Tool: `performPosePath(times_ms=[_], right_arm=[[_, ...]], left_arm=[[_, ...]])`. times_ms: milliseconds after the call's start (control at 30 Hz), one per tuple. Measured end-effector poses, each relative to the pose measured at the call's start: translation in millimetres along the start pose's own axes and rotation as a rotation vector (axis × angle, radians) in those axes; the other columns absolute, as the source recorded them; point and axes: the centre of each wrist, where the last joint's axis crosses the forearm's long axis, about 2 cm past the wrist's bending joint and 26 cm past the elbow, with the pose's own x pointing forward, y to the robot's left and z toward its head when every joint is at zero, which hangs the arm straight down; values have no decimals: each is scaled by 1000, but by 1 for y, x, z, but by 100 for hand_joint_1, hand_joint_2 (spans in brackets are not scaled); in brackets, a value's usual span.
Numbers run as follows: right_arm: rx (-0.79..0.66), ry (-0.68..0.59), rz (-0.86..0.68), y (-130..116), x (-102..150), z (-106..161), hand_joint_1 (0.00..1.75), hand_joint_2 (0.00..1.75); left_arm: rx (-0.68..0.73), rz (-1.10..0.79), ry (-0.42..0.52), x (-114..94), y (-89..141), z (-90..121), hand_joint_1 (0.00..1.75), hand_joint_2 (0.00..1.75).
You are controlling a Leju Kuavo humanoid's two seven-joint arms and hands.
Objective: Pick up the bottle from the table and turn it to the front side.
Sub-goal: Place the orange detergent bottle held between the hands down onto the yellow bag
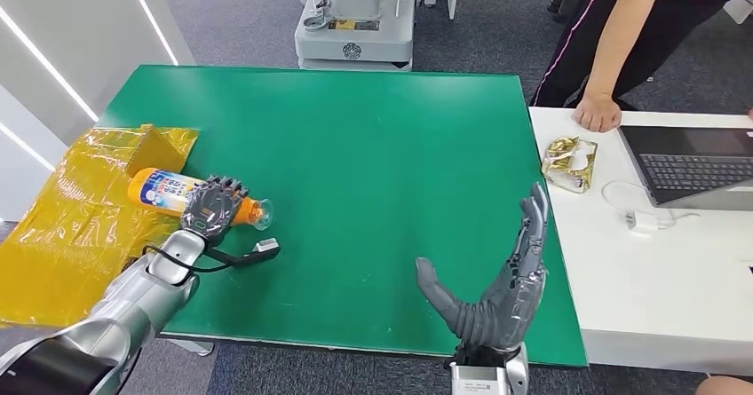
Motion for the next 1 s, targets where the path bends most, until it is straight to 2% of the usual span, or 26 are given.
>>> performPosePath(times_ms=[300, 700, 1000], right_arm=[[1, -5, 4, 1, 0, -1, 0, 175], [-2, -4, 12, 0, -1, -2, 0, 175], [-1, -6, 20, -1, -2, -2, 0, 175]], left_arm=[[-50, -15, 50, -1, -2, 0, 175, 175], [-186, -24, 42, -3, -7, 1, 175, 175], [-234, -45, 92, -12, -11, 5, 175, 175]])
